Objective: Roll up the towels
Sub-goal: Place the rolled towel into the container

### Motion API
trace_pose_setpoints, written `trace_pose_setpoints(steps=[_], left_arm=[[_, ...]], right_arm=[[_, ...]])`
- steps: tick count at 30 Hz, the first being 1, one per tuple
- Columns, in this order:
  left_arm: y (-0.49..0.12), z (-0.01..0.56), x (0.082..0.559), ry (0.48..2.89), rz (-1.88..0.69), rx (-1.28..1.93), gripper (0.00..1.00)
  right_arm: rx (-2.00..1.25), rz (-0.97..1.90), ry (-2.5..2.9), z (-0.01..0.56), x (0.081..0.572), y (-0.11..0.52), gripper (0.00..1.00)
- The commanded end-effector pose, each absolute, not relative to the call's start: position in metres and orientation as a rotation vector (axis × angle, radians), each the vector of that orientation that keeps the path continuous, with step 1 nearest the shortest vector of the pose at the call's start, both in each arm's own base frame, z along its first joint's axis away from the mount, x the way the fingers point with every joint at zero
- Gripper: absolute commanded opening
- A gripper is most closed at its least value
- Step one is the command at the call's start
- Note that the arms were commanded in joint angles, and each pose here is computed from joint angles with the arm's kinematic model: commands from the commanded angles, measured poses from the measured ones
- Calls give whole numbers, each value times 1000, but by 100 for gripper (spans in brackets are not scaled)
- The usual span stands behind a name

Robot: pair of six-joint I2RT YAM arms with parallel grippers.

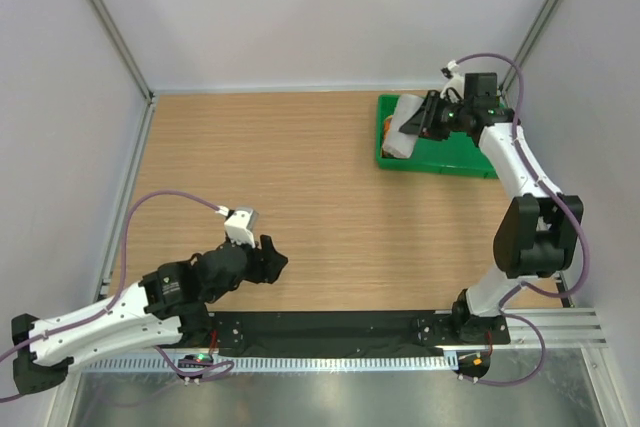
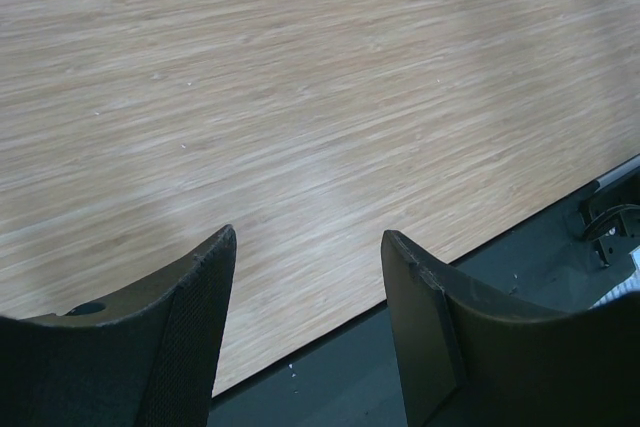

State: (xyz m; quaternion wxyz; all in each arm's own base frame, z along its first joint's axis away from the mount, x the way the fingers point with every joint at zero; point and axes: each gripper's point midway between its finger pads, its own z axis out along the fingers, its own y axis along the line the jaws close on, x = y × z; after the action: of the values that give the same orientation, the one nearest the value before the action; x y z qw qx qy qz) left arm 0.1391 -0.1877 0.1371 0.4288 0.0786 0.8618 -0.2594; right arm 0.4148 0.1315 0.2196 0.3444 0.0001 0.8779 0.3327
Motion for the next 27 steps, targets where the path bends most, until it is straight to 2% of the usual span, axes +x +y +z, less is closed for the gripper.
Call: trace_pose_setpoints(steps=[1, 6, 18, 23, 27], left_arm=[[-181, 142, 142, 2130, -635, 167, 61], [-181, 142, 138, 2140, -660, 167, 61], [-180, 142, 137, 2143, -664, 160, 60], [-180, 139, 138, 2142, -649, 164, 60], [-182, 137, 138, 2149, -642, 176, 60]], right_arm=[[48, 988, 2275, 217, 425, 109, 1], [23, 1059, 2229, 210, 451, 91, 1], [93, 1029, 2344, 119, 496, 45, 1], [72, 1099, 2374, 95, 499, 49, 1], [73, 1024, 2464, 64, 496, 40, 1]])
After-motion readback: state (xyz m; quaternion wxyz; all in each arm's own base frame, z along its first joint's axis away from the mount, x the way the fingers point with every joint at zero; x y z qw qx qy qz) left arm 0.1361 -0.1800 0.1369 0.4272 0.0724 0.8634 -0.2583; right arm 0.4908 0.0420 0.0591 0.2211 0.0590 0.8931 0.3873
